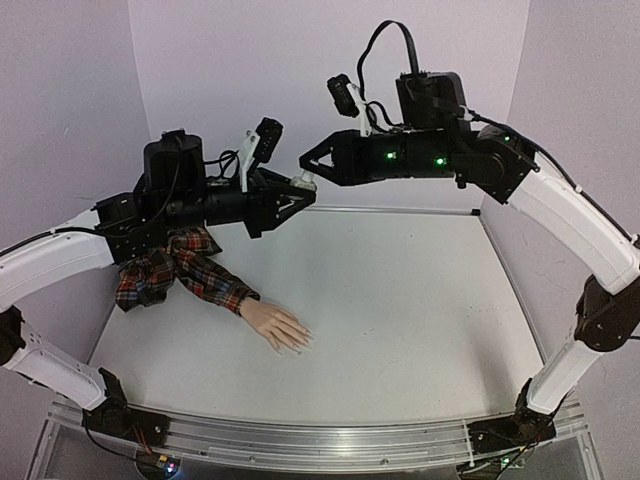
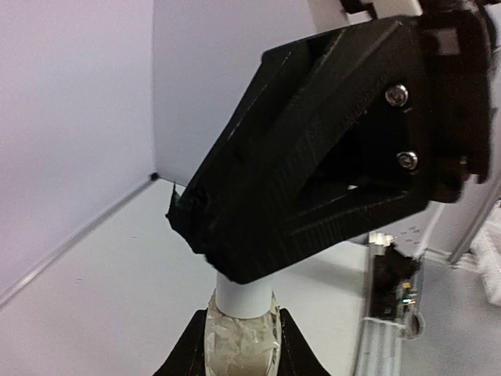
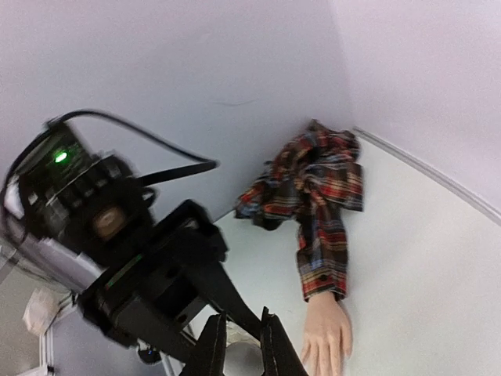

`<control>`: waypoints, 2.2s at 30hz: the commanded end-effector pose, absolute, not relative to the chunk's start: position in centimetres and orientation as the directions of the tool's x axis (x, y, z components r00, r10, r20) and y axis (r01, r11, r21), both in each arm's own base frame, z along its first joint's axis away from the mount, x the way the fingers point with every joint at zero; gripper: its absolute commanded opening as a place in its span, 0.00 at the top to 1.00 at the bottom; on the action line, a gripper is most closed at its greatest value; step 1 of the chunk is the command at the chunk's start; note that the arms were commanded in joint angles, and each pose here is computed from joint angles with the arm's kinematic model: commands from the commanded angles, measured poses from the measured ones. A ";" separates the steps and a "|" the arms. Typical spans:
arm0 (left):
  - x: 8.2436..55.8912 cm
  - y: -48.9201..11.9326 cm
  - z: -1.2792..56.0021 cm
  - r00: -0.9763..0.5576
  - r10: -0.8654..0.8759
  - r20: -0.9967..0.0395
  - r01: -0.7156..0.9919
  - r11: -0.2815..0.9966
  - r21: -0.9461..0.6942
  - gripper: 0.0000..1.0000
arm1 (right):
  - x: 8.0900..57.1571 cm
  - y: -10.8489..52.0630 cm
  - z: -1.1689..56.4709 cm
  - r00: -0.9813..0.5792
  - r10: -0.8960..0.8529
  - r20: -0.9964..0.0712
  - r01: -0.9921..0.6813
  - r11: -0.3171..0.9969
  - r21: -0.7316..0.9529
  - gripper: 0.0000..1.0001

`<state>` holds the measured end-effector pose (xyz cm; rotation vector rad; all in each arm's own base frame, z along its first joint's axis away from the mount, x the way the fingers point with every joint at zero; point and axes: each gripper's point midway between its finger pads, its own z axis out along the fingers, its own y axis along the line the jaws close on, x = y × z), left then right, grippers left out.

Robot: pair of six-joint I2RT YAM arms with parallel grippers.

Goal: Paint the nails

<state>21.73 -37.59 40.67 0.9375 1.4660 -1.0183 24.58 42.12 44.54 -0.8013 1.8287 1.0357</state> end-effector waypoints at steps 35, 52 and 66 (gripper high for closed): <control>12.6 -37.3 43.6 -0.191 0.000 -0.982 0.962 -0.200 -0.187 1.00 | 14.8 39.6 46.9 -0.291 -0.283 -0.914 -0.943 -0.077 0.325 0.22; 12.6 -37.8 44.4 -0.186 -0.007 -0.982 0.956 -0.232 -0.180 1.00 | 15.1 41.7 46.9 -0.338 -0.291 -0.895 -0.908 -0.150 0.391 0.69; 25.9 -33.7 44.6 -0.072 -0.115 -0.991 0.797 0.590 -0.126 1.00 | 25.3 40.0 43.7 -0.472 -0.111 -0.874 -0.762 0.551 0.341 1.00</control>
